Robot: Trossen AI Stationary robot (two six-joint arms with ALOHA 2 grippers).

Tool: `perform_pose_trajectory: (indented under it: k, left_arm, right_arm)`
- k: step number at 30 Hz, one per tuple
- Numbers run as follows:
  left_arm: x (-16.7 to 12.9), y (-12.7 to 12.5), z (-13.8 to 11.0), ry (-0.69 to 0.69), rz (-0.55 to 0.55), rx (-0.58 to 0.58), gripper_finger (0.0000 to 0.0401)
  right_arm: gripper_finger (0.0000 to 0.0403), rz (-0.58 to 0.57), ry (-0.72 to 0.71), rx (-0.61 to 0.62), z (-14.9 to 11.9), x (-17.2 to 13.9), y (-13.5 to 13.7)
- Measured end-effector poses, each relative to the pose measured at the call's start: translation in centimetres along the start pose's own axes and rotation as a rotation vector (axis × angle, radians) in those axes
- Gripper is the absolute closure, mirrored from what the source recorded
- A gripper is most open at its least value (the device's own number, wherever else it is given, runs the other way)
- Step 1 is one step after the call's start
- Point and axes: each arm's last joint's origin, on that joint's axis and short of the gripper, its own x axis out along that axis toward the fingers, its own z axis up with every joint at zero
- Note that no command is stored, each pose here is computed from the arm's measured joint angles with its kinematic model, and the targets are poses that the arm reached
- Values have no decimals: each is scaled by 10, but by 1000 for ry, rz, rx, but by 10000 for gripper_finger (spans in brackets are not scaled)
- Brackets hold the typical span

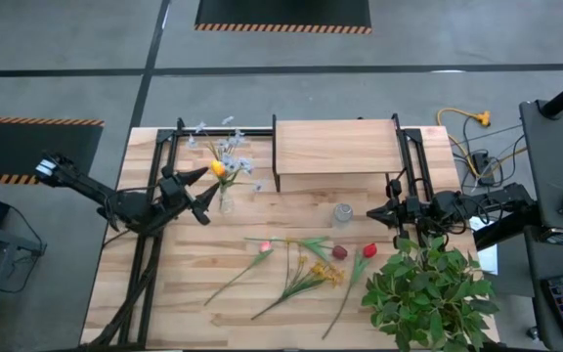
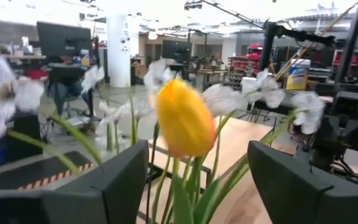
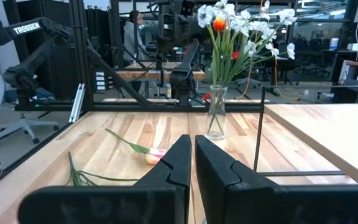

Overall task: Pick and place flowers into a vace then onto a shelf
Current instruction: Put the pink flower into the left transparent vase

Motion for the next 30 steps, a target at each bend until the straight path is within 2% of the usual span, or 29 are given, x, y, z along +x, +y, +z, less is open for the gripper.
perform_pose_trajectory:
  k: [7, 11, 17, 23, 30]
  left_arm:
    - [-4, -8, 14, 18, -63, 35, 141]
    - [-10, -19, 23, 45, -138, 63, 141]
    - [-22, -40, 30, 123, -254, 35, 141]
    - [-30, -76, 21, 216, -320, 45, 141]
    - [-34, -135, 7, 270, -355, 98, 141]
  right_arm:
    - [390, 0, 0, 0, 0, 0, 0]
    - [390, -1, 0, 0, 0, 0, 0]
    - [390, 0, 0, -2, 0, 0, 0]
    - [390, -1, 0, -4, 0, 0, 0]
    - [390, -2, 0, -4, 0, 0, 0]
